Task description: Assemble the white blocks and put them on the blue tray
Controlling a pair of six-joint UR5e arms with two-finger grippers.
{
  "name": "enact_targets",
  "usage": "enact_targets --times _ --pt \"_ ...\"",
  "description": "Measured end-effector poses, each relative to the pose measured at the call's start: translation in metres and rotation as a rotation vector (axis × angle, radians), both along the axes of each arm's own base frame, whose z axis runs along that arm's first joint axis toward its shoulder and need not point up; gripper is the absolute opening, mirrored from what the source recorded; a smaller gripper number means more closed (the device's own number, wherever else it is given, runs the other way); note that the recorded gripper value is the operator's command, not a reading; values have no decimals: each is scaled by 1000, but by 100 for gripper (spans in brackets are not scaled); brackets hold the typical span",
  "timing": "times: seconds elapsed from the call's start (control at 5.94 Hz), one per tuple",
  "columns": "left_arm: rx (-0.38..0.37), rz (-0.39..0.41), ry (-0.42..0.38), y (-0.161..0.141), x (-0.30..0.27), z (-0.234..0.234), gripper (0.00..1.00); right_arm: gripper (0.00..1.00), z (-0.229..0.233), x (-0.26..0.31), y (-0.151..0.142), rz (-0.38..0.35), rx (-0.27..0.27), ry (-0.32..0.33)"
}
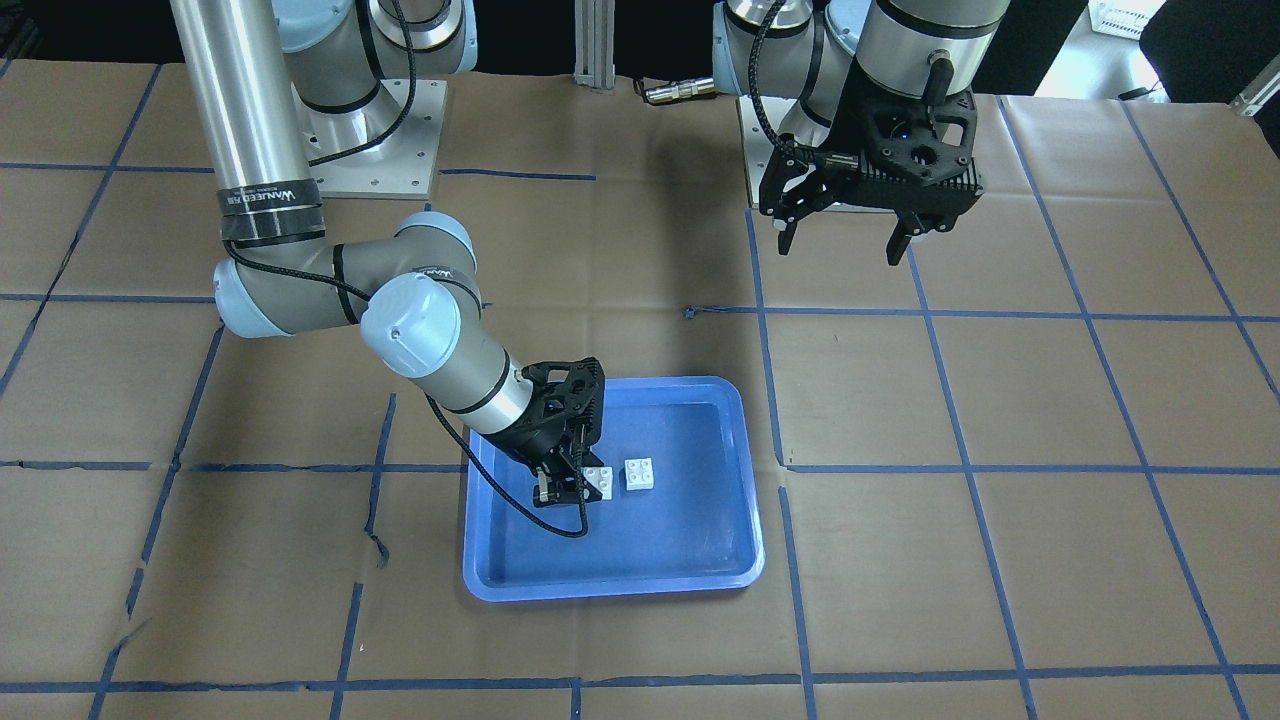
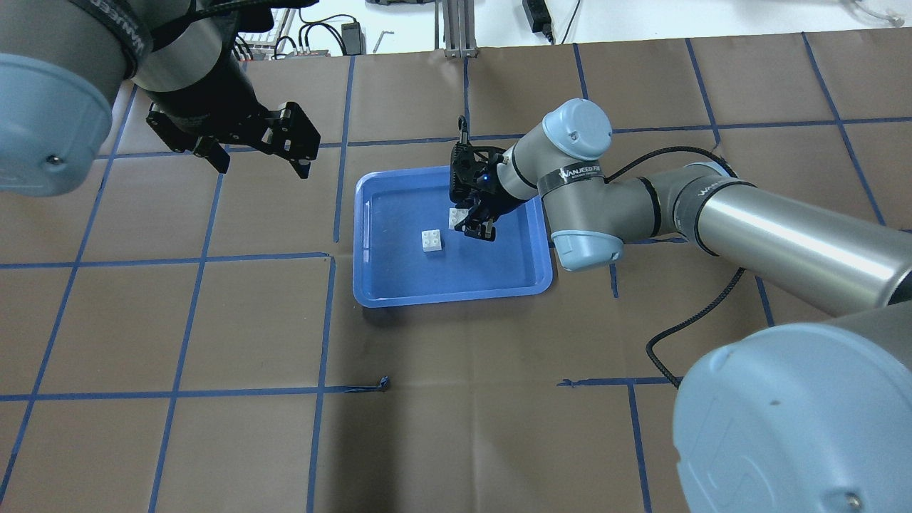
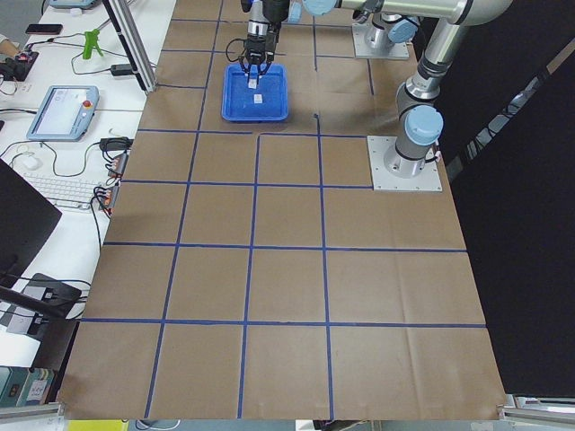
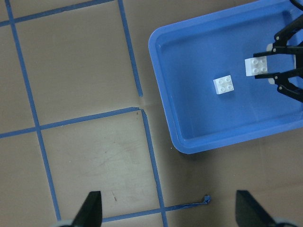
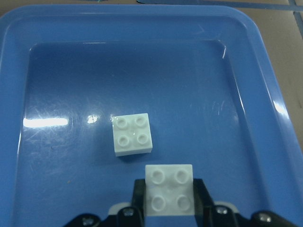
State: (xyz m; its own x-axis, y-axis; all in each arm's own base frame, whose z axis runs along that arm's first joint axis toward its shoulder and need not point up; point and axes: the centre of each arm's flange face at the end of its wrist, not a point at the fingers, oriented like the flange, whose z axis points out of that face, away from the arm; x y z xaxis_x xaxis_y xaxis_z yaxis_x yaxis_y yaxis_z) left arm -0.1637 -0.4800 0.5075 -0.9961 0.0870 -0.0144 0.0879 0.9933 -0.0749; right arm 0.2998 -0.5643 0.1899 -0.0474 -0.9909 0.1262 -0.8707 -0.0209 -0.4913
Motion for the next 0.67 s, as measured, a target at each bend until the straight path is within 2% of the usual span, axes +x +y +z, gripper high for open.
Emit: enact_targets --times 0.67 --pt "25 25 0 3 1 10 99 33 -22 5 2 10 25 8"
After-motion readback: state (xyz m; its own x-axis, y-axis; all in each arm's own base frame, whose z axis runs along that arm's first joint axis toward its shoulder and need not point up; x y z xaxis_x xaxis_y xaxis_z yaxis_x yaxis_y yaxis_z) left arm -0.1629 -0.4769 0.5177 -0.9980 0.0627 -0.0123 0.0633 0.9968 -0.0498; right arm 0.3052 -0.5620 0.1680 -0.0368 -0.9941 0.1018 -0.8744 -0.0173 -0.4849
